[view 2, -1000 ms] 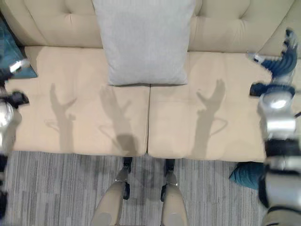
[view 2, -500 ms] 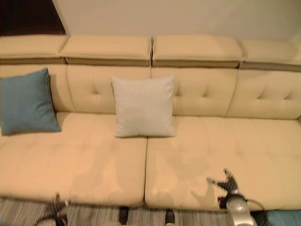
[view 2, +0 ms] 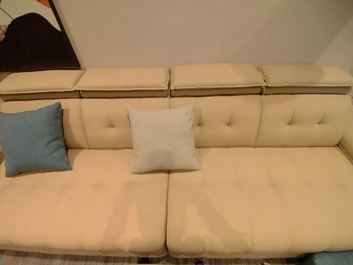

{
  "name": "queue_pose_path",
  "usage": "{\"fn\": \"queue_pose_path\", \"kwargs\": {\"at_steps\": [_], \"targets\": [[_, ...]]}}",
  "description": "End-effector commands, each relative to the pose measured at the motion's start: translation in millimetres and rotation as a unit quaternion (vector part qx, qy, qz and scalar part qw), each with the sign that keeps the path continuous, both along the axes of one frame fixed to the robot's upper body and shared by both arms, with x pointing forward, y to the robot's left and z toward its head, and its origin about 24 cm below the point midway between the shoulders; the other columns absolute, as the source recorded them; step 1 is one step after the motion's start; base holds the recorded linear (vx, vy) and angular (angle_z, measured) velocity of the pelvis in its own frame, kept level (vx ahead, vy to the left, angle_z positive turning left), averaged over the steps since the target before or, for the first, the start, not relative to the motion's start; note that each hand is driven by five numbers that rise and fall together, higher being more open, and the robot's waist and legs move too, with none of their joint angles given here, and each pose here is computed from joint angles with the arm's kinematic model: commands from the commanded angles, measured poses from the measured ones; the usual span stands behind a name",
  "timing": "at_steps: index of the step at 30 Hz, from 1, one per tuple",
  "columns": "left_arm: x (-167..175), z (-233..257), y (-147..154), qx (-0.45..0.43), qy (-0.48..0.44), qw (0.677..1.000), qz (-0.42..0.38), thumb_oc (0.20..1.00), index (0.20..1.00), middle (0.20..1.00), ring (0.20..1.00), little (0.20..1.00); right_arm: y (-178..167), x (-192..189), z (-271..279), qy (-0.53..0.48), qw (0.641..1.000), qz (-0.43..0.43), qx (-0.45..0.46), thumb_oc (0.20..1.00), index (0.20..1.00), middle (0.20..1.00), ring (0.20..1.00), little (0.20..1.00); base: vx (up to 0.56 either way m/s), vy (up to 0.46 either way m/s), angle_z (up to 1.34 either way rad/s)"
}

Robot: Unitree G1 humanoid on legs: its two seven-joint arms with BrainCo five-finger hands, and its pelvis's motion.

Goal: Pick up all the scattered cushions and arrange them neatly on the sofa.

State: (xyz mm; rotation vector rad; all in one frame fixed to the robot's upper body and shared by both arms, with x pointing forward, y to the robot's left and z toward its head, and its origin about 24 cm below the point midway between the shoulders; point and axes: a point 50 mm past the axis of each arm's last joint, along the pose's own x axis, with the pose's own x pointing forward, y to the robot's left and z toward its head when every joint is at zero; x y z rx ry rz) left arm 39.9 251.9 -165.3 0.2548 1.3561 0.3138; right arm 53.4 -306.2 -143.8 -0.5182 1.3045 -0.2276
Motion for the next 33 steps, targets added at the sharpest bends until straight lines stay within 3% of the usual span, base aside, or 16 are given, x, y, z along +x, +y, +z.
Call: {"fn": "queue_pose_path", "kwargs": {"at_steps": [1, 5, 9, 17, 27, 33], "targets": [[31, 10, 19, 0.023, -0.039, 0.999, -0.029, 1.000, 1.000, 1.000, 1.000, 1.000, 8, 31, 1, -0.037, 0.999, -0.009, 0.003, 1.000, 1.000, 1.000, 1.000, 1.000, -0.18, -0.016, 0.40], [56, 12, 6, 0.007, -0.075, 0.996, -0.046, 1.000, 1.000, 1.000, 1.000, 1.000, 6, 46, 5, -0.034, 0.999, 0.020, -0.013, 1.000, 1.000, 1.000, 1.000, 1.000, -0.29, 0.195, -0.71], [68, 17, 13, 0.021, -0.093, 0.994, -0.058, 1.000, 1.000, 1.000, 1.000, 1.000, 11, 65, 9, -0.064, 0.998, 0.018, -0.006, 1.000, 1.000, 1.000, 1.000, 1.000, -0.27, 0.202, -1.77], [47, 13, 16, 0.012, -0.057, 0.997, -0.057, 1.000, 1.000, 1.000, 1.000, 1.000, 15, 44, 1, -0.033, 0.999, 0.008, 0.004, 1.000, 1.000, 1.000, 1.000, 1.000, -0.23, 0.027, -1.06], [79, 15, -7, -0.001, -0.083, 0.988, -0.132, 1.000, 1.000, 1.000, 1.000, 1.000, 14, 27, -3, -0.014, 1.000, -0.020, 0.003, 1.000, 1.000, 1.000, 1.000, 1.000, -0.11, -0.130, -0.66], [73, 14, -4, 0.006, -0.069, 0.986, -0.155, 1.000, 1.000, 1.000, 1.000, 1.000, 16, 29, -3, -0.007, 1.000, -0.006, 0.008, 1.000, 1.000, 1.000, 1.000, 1.000, -0.05, 0.099, -1.32]]}}
